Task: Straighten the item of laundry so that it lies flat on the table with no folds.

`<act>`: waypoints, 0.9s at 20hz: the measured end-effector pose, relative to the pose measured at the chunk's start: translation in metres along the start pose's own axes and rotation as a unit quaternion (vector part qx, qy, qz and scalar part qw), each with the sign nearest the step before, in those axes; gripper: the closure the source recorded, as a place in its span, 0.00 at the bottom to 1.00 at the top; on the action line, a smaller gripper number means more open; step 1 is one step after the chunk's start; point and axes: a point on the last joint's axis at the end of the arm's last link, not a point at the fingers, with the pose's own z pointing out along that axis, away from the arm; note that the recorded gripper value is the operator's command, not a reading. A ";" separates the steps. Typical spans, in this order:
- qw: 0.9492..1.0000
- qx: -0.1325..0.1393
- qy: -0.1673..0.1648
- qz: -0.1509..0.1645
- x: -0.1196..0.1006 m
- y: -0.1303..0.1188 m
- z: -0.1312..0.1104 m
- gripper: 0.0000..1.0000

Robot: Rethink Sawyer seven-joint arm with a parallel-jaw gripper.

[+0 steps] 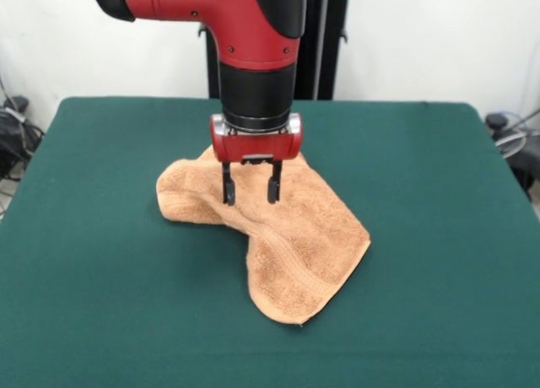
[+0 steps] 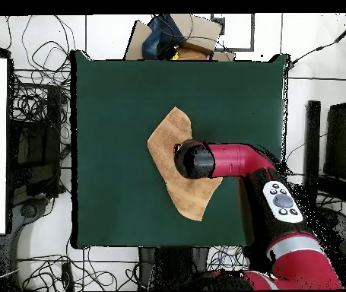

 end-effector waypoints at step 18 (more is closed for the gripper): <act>1.000 -0.002 0.003 0.002 0.003 -0.001 0.004 0.00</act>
